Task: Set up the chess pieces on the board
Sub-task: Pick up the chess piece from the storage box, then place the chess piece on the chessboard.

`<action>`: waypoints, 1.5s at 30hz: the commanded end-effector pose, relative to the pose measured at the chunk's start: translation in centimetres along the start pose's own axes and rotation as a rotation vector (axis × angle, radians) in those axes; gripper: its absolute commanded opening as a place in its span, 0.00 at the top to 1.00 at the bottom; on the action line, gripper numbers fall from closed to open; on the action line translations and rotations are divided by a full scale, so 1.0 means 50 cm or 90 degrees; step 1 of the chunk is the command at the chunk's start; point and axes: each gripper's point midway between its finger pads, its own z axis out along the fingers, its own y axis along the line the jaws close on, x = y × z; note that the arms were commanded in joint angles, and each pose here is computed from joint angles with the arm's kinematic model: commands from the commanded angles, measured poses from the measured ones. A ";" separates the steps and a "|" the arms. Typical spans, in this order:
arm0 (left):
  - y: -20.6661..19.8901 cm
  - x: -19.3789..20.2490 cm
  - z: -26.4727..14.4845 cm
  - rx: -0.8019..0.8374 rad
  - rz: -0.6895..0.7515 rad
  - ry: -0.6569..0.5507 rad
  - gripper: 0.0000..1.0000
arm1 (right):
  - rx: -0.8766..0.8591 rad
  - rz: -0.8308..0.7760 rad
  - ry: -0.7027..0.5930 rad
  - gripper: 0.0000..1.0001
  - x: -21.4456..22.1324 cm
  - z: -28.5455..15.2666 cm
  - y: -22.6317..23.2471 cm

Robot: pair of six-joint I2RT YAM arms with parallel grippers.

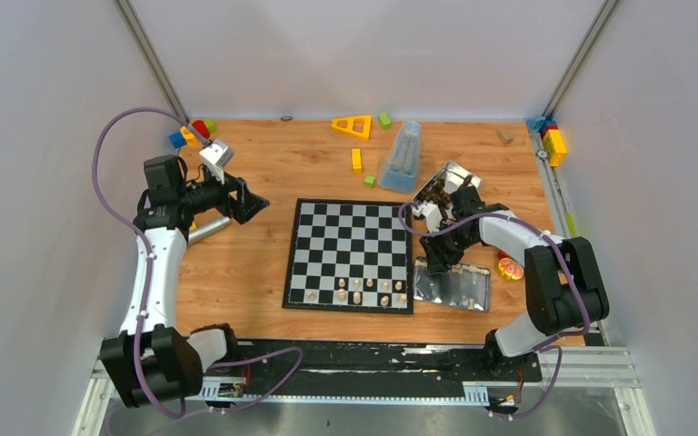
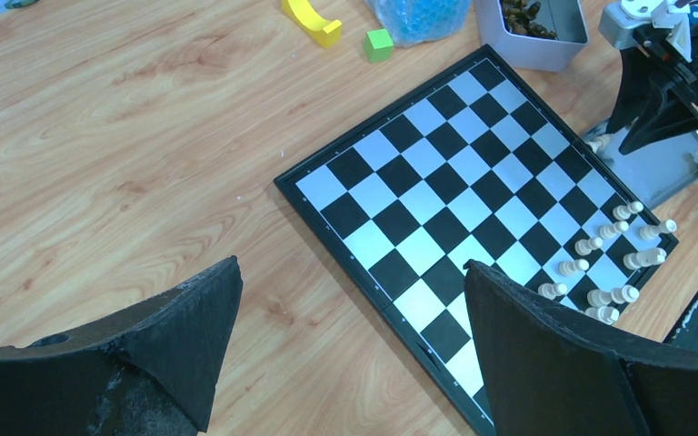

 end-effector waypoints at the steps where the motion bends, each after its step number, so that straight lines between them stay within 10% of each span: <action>1: 0.005 -0.017 0.000 0.002 0.010 -0.017 0.02 | 0.014 -0.055 -0.031 0.62 -0.022 0.000 -0.008; 13: 0.011 -0.014 0.004 0.003 0.003 -0.014 0.02 | 0.015 -0.128 -0.024 0.64 -0.022 0.026 -0.002; 27: -0.003 -0.009 0.006 0.036 0.088 -0.021 0.08 | -0.006 -0.158 -0.010 0.99 -0.040 -0.041 0.035; 45: -0.386 -0.045 0.163 0.424 0.472 -0.101 0.27 | -0.366 -0.168 -0.157 1.00 -0.292 -0.184 0.280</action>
